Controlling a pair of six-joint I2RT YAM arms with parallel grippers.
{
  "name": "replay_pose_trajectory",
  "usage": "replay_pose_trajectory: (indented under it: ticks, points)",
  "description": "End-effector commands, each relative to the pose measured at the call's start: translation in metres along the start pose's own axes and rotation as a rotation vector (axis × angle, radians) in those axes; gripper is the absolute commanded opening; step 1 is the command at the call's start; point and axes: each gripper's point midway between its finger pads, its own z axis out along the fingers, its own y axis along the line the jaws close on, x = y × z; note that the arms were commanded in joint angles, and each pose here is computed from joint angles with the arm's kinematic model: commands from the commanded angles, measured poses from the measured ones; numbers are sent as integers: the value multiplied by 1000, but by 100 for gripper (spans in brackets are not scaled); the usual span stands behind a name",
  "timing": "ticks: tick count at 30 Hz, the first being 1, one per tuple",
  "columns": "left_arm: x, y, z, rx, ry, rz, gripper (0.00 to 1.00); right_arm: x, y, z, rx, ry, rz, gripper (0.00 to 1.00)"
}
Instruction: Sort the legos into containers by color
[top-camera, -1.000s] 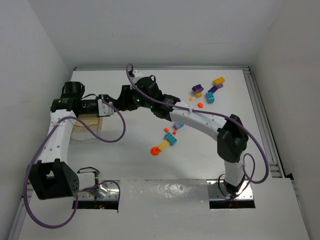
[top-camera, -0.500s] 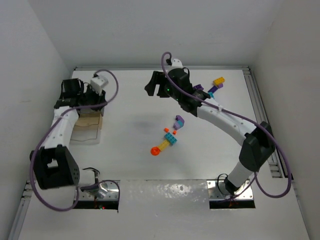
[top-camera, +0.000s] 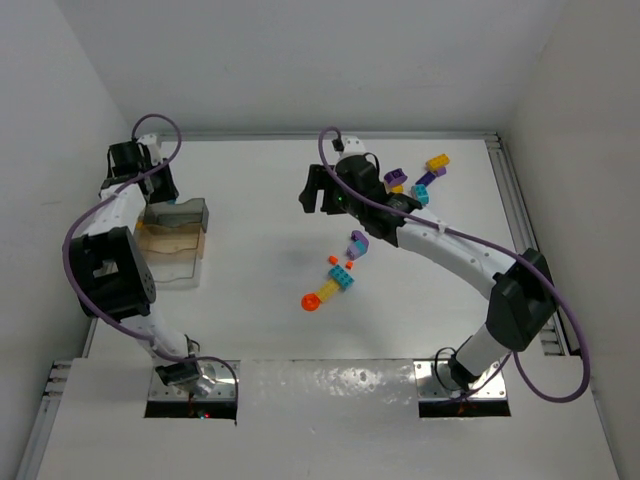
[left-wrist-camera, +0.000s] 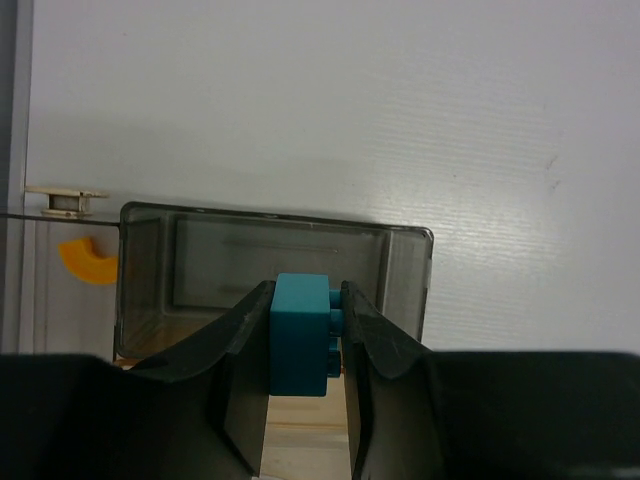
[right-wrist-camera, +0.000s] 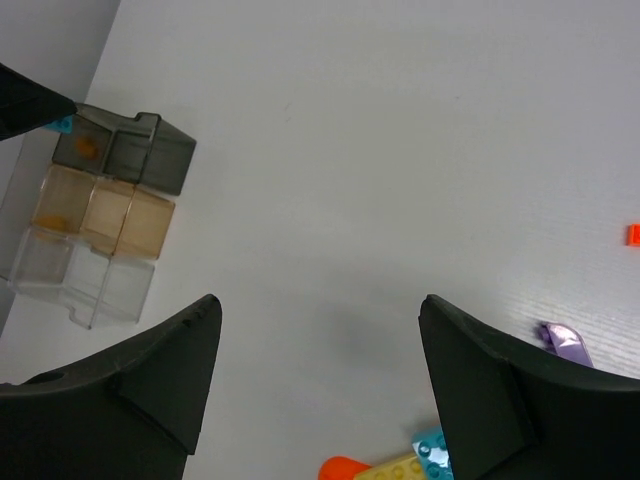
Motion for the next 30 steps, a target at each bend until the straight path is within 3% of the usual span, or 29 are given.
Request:
replay_pose_trajectory:
  ticks: [1, 6, 11, 12, 19, 22, 25, 27, 28, 30]
  points:
    - [-19, 8, 9, -37, -90, 41, 1, -13, 3, -8, -10, -39, -15, 79]
    - [0, 16, 24, -57, -38, 83, 4, -10, -1, -10, 0, -34, -27, 79]
    - [14, 16, 33, -48, -37, 98, 24, -12, -5, -14, 18, -46, -37, 80]
    - [9, 14, 33, -38, -49, 100, 32, -12, -5, -14, 18, -46, -39, 80]
    - [4, 12, 29, -30, -53, 116, 52, -12, -5, -16, 15, -39, -56, 80]
    - [-7, 12, 21, -34, -78, 121, 52, -12, -6, -17, 13, -38, -79, 80]
    - [-42, -4, -3, 21, -201, 171, 51, -5, -10, -20, 14, -4, -134, 75]
    - [-59, -30, -21, 122, -267, 240, 49, 10, -15, -25, 1, 60, -194, 66]
    - [-67, -57, -36, 204, -282, 347, 48, 24, -24, -27, 7, 112, -230, 61]
    - [-61, -88, -47, 272, -247, 472, 46, 47, -22, -32, -74, 203, -275, 60]
